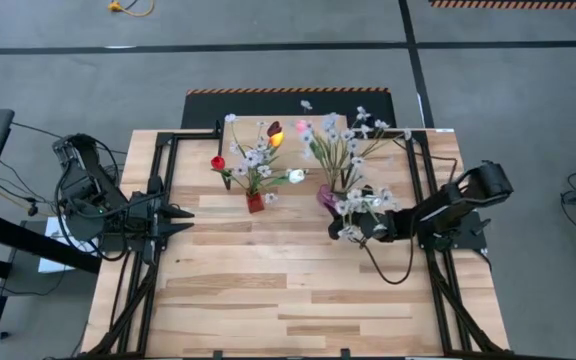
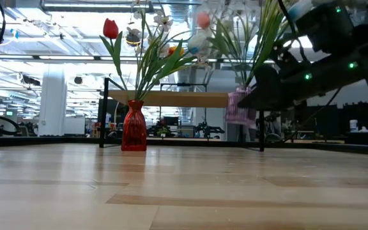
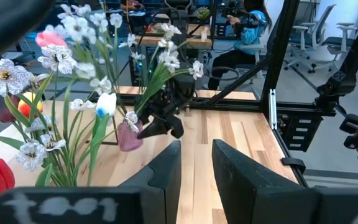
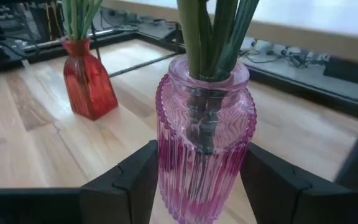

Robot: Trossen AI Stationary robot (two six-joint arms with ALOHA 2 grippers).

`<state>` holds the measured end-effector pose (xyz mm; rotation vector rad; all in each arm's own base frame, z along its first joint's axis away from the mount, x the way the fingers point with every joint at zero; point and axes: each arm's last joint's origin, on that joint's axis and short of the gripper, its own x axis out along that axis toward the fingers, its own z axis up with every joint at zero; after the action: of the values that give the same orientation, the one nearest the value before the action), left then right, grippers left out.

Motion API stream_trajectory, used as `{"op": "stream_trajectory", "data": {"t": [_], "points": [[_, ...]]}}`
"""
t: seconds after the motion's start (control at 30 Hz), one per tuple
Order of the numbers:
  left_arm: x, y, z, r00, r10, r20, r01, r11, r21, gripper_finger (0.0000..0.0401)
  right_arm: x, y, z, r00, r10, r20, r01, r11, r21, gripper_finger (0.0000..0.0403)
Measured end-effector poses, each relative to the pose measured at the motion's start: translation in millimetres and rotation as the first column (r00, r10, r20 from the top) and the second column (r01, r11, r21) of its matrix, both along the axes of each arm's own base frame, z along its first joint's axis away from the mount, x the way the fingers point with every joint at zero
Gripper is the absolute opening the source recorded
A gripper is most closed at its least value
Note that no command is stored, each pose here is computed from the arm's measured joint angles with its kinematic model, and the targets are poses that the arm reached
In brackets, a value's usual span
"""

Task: Pick and place flowers into a vace then onto a shelf
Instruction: Put the pink vase on the shelf

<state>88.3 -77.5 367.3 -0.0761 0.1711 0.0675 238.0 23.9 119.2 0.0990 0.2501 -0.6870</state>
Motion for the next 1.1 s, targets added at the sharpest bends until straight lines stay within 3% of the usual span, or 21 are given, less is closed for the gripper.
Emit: {"op": "stream_trajectory", "data": {"t": [0.33, 0.57, 0.8, 1.1], "points": [[0.0, 0.0, 0.0, 1.000, 0.000, 0.000, 0.000, 1.000, 0.000, 0.0080, -2.9, -0.6, 31.9, 0.999, 0.013, -0.030, -0.014, 1.000, -0.027, 0.0183], [0.0, 0.0, 0.0, 1.000, 0.000, 0.000, 0.000, 1.000, 0.001, 0.0080, 7.9, -2.1, 61.5, 0.997, 0.026, -0.075, -0.031, 0.997, -0.075, 0.0202], [-0.1, -0.3, -0.6, 1.000, -0.015, -0.007, 0.015, 1.000, 0.000, 0.0080, 11.1, -13.9, 89.1, 0.996, 0.008, -0.084, -0.015, 0.996, -0.087, 0.0182], [-0.2, -0.6, -1.1, 1.000, -0.026, -0.013, 0.025, 1.000, -0.006, 0.0080, 5.8, -36.0, 116.9, 0.995, -0.005, -0.097, -0.001, 0.998, -0.065, 0.0195]]}}
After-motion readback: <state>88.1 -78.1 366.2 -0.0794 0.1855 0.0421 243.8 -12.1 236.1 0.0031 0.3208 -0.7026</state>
